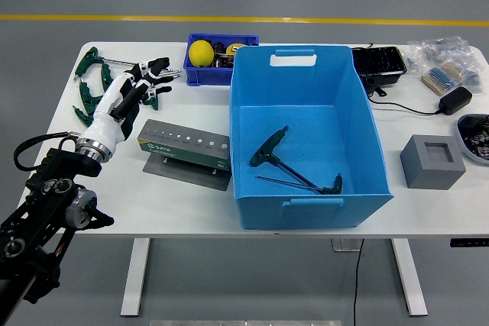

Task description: Lift tool from toolbox,place it in box,lift tool from toolbox,place it in box

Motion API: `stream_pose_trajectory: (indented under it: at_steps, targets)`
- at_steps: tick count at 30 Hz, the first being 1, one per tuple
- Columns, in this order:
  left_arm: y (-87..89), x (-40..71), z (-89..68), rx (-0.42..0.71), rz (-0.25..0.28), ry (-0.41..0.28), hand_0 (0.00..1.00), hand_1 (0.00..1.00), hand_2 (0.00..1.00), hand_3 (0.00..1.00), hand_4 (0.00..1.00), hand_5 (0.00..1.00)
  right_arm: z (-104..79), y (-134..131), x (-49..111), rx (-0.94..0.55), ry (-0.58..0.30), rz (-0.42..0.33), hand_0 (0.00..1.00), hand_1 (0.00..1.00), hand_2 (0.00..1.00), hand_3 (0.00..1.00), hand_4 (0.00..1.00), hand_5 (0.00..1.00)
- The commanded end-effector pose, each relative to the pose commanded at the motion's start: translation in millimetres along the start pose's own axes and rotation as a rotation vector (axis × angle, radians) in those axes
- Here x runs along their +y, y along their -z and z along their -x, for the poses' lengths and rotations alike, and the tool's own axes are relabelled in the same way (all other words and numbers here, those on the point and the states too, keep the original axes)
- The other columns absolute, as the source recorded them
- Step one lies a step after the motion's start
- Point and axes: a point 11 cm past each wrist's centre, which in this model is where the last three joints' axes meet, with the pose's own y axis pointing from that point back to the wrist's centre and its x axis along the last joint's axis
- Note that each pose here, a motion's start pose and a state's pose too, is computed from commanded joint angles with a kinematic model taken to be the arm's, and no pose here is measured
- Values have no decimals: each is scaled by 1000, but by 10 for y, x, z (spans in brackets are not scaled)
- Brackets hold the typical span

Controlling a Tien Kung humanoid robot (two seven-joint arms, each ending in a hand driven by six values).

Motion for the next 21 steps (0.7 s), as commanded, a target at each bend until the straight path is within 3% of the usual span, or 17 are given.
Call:
stream_pose_trajectory:
  at_steps: [7, 13, 21]
  targets:
    - [96, 247, -318, -51, -18, -90, 709, 738, 864, 764, 911, 729, 4, -50, -1, 4, 0, 9, 697, 665, 728, 558, 792, 690]
    - [316, 443, -447, 33, -71, -142, 713, 739, 869, 764, 907, 744, 5, -76, -1, 7, -1, 14, 698, 665, 728, 558, 792, 688]
    - [362, 456, -448, 64, -71, -165, 717, 742, 868, 764, 907, 772, 8, -94, 0, 12, -1, 19, 697, 665, 728, 557, 791, 689]
